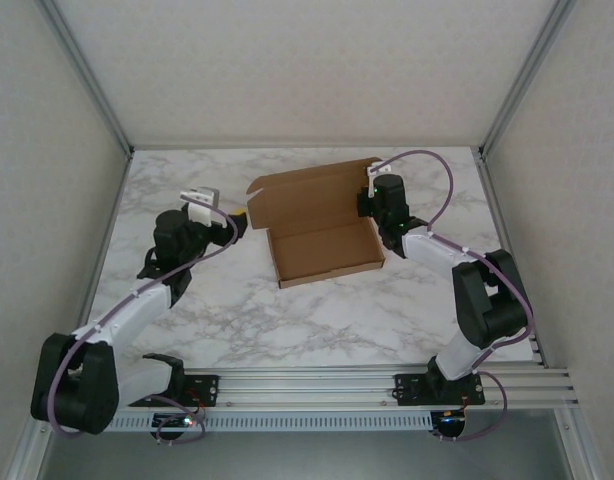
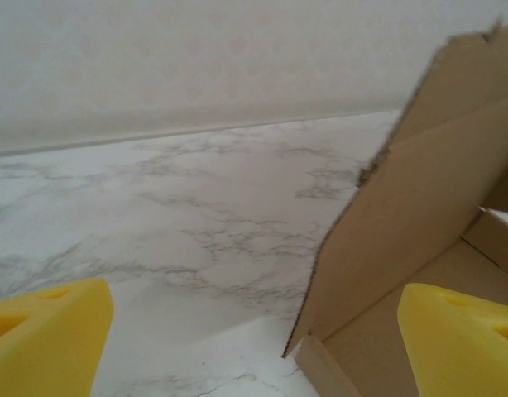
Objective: Fold the paper box
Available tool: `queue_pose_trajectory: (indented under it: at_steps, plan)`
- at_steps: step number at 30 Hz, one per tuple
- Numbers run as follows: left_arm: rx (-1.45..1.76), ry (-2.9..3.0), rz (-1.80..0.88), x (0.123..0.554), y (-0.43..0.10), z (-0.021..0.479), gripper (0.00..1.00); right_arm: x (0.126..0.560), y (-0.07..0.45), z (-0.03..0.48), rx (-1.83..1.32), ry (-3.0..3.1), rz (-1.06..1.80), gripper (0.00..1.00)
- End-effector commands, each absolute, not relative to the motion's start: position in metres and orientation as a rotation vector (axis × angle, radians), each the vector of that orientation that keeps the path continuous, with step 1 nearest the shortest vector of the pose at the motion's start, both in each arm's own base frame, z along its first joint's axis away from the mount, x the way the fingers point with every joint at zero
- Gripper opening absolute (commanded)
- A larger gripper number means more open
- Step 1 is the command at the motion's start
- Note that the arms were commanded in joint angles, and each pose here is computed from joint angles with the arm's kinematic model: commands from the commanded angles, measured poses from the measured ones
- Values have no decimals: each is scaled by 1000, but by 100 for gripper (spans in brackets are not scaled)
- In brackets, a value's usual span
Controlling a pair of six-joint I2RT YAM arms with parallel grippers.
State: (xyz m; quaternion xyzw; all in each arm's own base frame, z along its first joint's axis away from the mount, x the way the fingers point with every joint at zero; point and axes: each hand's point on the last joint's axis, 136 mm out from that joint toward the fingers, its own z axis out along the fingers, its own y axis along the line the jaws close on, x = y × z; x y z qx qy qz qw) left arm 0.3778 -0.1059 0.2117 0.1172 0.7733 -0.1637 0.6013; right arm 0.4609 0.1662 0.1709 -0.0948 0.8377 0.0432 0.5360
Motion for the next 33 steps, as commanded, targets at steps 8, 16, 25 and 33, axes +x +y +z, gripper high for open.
queue_pose_trajectory:
  at_steps: [8,16,25,33]
  plan:
    - [520,1679,-466,396,-140,211,88,458,165,178,-208,1987,138,8]
    - [568,1689,-474,420,-147,200,82,457,166,175,-204,1994,151,9]
    - [582,1706,-572,426,-158,200,27,453,166,176,-198,1999,162,9]
    - [331,1703,-527,427,-158,213,19,444,176,182,-160,1995,206,8]
